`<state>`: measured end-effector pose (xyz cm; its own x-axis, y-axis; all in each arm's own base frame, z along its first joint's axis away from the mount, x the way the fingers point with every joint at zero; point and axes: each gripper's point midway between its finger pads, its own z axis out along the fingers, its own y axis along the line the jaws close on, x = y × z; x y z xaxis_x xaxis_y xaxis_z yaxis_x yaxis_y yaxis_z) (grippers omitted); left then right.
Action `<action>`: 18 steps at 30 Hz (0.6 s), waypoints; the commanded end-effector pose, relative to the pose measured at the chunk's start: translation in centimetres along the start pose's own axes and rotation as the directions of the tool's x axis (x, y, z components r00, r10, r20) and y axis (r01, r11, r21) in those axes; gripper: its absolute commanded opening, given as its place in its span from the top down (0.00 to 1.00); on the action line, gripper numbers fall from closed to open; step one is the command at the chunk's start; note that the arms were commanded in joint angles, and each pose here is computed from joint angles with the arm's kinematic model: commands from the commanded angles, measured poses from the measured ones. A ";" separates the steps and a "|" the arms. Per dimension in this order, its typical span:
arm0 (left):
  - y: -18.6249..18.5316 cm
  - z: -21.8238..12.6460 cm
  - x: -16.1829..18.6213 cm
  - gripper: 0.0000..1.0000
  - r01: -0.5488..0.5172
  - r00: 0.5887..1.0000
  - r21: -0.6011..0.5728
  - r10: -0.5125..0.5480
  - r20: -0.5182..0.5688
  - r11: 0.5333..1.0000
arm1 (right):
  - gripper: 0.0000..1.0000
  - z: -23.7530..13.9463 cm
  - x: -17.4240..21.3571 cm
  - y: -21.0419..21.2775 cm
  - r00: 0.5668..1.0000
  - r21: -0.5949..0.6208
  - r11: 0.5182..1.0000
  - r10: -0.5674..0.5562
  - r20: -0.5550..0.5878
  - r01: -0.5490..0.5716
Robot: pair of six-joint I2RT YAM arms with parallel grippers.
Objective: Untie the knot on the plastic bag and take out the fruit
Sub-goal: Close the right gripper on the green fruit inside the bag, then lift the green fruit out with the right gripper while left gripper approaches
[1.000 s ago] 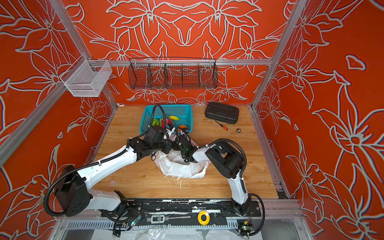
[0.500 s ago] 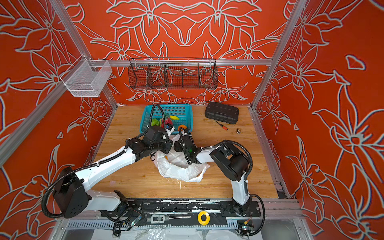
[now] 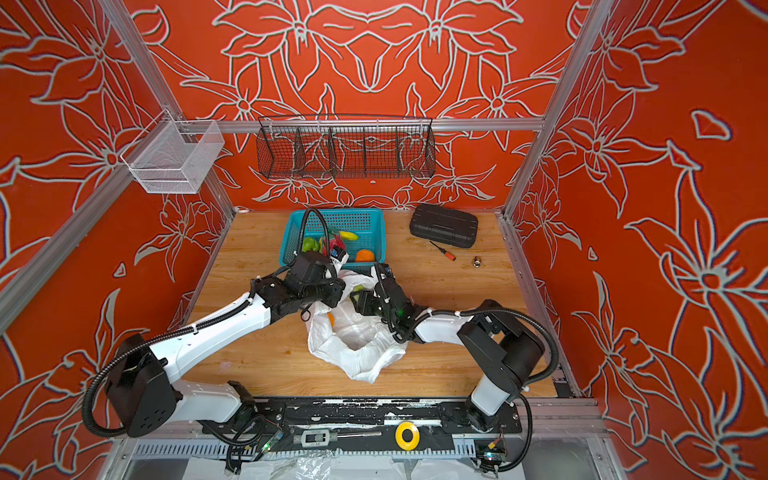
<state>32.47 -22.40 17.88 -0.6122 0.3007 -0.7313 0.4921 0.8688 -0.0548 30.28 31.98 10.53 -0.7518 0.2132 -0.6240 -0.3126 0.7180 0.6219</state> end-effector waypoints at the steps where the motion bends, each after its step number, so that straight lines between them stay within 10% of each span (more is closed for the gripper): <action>1: 0.2 0.0 -0.7 0.94 0.008 1.000 -0.009 -0.008 0.020 1.000 | 0.55 -1.6 1.5 1.0 0.997 -0.023 0.998 -0.053 -0.062 0.051; 18: 1.2 1.4 -0.2 0.93 -0.007 1.000 -0.067 0.005 -0.028 0.998 | 0.53 -9.0 1.1 6.1 0.971 -0.195 0.952 -0.238 0.013 0.236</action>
<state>33.61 -22.48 16.74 -0.6300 0.3167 -0.7091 0.4717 0.8814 -0.0255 23.02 31.06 15.90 -0.6975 0.0480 -0.7150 -0.5359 0.6274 0.5649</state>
